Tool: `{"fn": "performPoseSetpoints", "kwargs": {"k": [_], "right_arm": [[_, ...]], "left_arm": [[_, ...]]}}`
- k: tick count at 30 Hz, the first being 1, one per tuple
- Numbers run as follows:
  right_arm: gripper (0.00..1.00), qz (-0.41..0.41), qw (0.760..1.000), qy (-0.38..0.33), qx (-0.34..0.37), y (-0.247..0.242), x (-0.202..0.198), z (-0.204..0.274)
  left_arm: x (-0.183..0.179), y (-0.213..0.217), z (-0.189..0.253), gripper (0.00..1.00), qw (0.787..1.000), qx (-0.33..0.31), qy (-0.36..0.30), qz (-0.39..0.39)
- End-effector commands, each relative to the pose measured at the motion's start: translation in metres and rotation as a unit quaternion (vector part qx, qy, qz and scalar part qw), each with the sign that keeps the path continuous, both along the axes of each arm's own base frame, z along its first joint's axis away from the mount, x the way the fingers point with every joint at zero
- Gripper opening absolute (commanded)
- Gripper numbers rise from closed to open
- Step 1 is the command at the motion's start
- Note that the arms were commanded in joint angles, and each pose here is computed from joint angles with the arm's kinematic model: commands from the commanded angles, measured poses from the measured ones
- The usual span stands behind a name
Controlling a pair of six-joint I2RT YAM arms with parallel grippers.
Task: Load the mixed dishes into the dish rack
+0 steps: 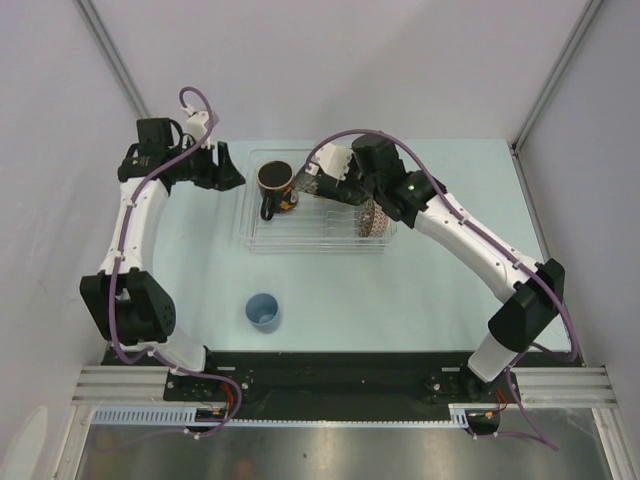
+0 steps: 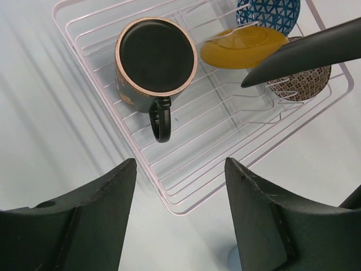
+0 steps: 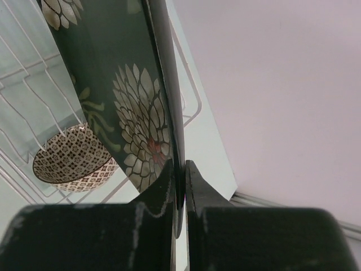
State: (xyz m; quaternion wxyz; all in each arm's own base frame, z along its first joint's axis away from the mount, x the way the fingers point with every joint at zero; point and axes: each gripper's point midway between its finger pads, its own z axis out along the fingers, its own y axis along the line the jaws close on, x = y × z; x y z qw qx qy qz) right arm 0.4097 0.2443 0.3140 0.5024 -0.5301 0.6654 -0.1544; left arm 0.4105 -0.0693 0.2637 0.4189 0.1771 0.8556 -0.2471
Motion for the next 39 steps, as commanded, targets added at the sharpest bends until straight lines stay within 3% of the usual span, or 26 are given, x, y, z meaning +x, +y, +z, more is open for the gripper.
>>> {"fn": "performPoseSetpoints", "kwargs": {"k": [1, 31, 39], "right_arm": [[0.0, -0.016, 0.992, -0.12, 0.046, 0.005, 0.017, 0.074], [0.0, 0.013, 0.997, -0.069, -0.024, 0.027, -0.005, -0.006], [0.0, 0.006, 0.988, -0.153, -0.008, 0.03, -0.008, 0.049]], "left_arm": [[-0.002, 0.005, 0.022, 0.69, 0.999, -0.023, -0.034, 0.003], [0.003, 0.014, 0.015, 0.69, 0.998, -0.047, -0.035, 0.016], [0.0, 0.013, 0.01, 0.69, 0.998, -0.048, -0.032, 0.017]]}}
